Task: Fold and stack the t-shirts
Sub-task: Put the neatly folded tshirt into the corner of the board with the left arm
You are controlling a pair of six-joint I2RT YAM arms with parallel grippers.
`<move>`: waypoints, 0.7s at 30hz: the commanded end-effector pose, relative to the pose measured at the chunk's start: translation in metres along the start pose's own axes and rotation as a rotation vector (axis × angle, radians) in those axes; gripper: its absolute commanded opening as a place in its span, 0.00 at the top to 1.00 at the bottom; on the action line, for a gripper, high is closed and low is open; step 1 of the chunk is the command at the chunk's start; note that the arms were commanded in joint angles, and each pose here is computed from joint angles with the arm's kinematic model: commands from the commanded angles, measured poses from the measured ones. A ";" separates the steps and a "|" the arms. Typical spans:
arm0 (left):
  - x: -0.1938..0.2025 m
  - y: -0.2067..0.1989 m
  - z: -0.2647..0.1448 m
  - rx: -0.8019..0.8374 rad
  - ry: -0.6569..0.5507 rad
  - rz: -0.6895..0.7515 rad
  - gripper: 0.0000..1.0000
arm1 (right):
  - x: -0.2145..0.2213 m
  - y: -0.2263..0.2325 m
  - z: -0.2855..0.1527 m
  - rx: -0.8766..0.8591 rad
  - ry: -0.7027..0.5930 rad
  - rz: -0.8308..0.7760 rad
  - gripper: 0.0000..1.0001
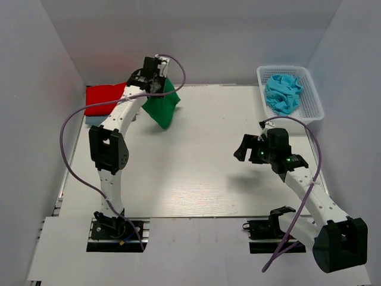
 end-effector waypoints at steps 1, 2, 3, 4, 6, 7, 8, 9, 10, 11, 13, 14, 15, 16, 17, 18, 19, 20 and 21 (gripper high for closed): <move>-0.051 0.031 -0.050 -0.021 -0.132 0.045 1.00 | -0.007 0.000 -0.007 0.019 0.000 0.014 0.10; -0.059 0.044 -0.052 -0.041 -0.156 0.043 1.00 | -0.011 0.001 -0.007 0.015 -0.007 0.019 0.10; -0.063 0.053 -0.051 -0.062 -0.162 0.044 1.00 | -0.012 0.004 -0.007 0.004 -0.004 0.025 0.10; -0.068 0.061 -0.054 -0.073 -0.177 0.033 1.00 | -0.014 0.005 -0.007 -0.003 -0.005 0.028 0.10; -0.082 0.081 -0.054 -0.090 -0.207 0.029 1.00 | -0.020 0.010 -0.007 -0.030 -0.001 0.033 0.10; -0.085 0.088 -0.051 -0.100 -0.218 0.020 1.00 | -0.029 0.013 -0.009 -0.037 -0.011 0.035 0.10; -0.086 0.101 -0.051 -0.120 -0.217 0.018 1.00 | -0.031 0.017 -0.009 -0.058 -0.009 0.035 0.10; -0.090 0.107 -0.050 -0.130 -0.230 0.010 1.00 | -0.029 0.016 -0.005 -0.062 0.016 0.043 0.10; -0.094 0.112 -0.048 -0.129 -0.241 0.004 1.00 | -0.034 0.018 -0.006 -0.069 0.013 0.047 0.10; -0.096 0.119 -0.047 -0.139 -0.244 -0.003 1.00 | -0.039 0.021 -0.006 -0.080 0.006 0.043 0.10; -0.099 0.138 -0.042 -0.152 -0.254 -0.024 1.00 | -0.040 0.021 -0.001 -0.081 0.028 0.054 0.10; -0.102 0.145 -0.043 -0.162 -0.269 -0.031 1.00 | -0.045 0.020 -0.002 -0.069 0.018 0.056 0.10; -0.099 0.156 -0.039 -0.169 -0.260 -0.042 1.00 | -0.046 0.020 0.000 -0.067 0.018 0.053 0.10; -0.101 0.160 -0.040 -0.166 -0.270 -0.047 1.00 | -0.047 0.019 0.000 -0.060 0.013 0.057 0.10; -0.100 0.167 -0.036 -0.174 -0.273 -0.064 1.00 | -0.051 0.018 0.000 -0.051 0.007 0.067 0.10; -0.096 0.171 -0.029 -0.157 -0.259 -0.068 1.00 | -0.054 0.018 0.000 -0.047 0.008 0.055 0.10; -0.095 0.183 -0.026 -0.162 -0.261 -0.091 1.00 | -0.053 0.016 0.000 -0.035 0.016 0.057 0.10; -0.091 0.190 -0.022 -0.164 -0.252 -0.098 1.00 | -0.054 0.015 0.001 -0.026 0.020 0.053 0.10; -0.086 0.199 -0.013 -0.156 -0.241 -0.119 1.00 | -0.063 0.015 0.000 -0.014 0.003 0.050 0.10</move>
Point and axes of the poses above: each gripper's point midway between its finger pads, its own z axis out along the fingers, its own y axis along the line the jaws close on, x = y × z, the point moved 3 cm from there along -z, back along the fingers, and after that the axes turned 10 degrees about -z, right-handed, at the moved point
